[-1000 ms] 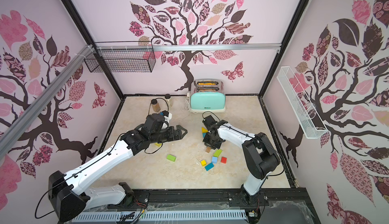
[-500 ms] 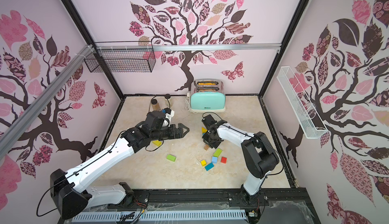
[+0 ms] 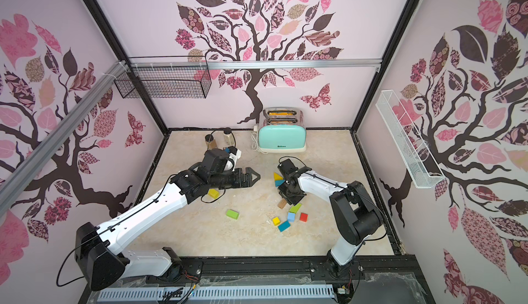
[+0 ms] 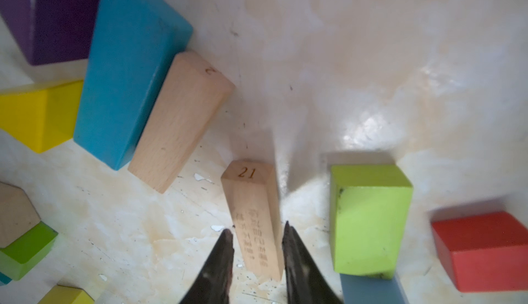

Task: Assemble a carrot with building blocks
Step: Place the building block at the center of the board, then assemble the building block at the center of the board.

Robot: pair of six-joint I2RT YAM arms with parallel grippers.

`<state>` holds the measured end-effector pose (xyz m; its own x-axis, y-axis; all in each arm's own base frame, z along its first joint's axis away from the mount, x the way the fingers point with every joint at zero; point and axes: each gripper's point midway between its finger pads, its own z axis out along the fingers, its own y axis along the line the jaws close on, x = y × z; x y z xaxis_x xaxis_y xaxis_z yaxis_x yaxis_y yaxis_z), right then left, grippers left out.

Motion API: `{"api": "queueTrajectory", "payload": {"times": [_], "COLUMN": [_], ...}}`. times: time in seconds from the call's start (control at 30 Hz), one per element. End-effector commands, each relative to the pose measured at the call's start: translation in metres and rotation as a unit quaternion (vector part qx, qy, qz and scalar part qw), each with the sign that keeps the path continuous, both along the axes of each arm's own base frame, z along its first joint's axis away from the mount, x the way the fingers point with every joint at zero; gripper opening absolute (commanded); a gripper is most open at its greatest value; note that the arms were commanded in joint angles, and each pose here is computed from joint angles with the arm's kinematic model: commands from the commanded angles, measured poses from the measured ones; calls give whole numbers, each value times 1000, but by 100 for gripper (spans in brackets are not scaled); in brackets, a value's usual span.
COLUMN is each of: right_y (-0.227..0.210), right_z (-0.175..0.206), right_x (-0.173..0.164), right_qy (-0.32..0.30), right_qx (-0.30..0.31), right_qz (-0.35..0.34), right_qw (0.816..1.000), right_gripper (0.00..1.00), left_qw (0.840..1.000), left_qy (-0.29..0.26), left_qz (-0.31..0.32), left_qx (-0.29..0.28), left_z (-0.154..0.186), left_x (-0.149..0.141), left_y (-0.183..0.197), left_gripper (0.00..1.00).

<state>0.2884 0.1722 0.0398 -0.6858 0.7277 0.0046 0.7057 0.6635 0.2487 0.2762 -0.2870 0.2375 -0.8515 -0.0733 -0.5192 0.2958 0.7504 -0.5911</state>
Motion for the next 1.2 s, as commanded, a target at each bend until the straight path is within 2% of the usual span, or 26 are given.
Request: {"api": "queueTrajectory", "payload": {"times": [0.0,0.13,0.33,0.4,0.53,0.63,0.87,0.97,1.07,1.17], "right_y": [-4,0,11,9,5,8,17,18,15,10], "right_z": [1,8,29,31,19,12,8,5,3,0], "right_x": [9,15,17,14,4,1,12,12,12,11], "right_qy": [-15,-21,-40,-40,-28,-33,-67,-64,-58,-55], "right_qx": [2,0,-3,-24,-52,-59,-104,-114,-149,-173], "right_qz": [-24,16,150,207,328,380,448,473,499,512], "right_qw": [1000,1000,988,977,943,923,886,871,852,840], "right_gripper": [34,39,47,52,68,74,87,88,88,88], "left_qw": [1000,1000,1000,1000,998,997,996,996,997,997], "left_qy": [-13,-13,-15,-12,1,8,20,24,28,31], "left_qz": [-10,-9,-1,8,37,50,46,44,43,40], "left_qx": [-7,-5,-9,-15,-48,-66,-71,-69,-64,-64], "left_z": [9,9,12,12,11,10,7,5,2,1], "left_x": [5,5,8,10,18,22,22,21,21,21], "left_y": [-5,-4,-3,-1,11,17,14,13,14,12], "left_gripper": [98,98,98,98,98,98,98,98,98,98]}}
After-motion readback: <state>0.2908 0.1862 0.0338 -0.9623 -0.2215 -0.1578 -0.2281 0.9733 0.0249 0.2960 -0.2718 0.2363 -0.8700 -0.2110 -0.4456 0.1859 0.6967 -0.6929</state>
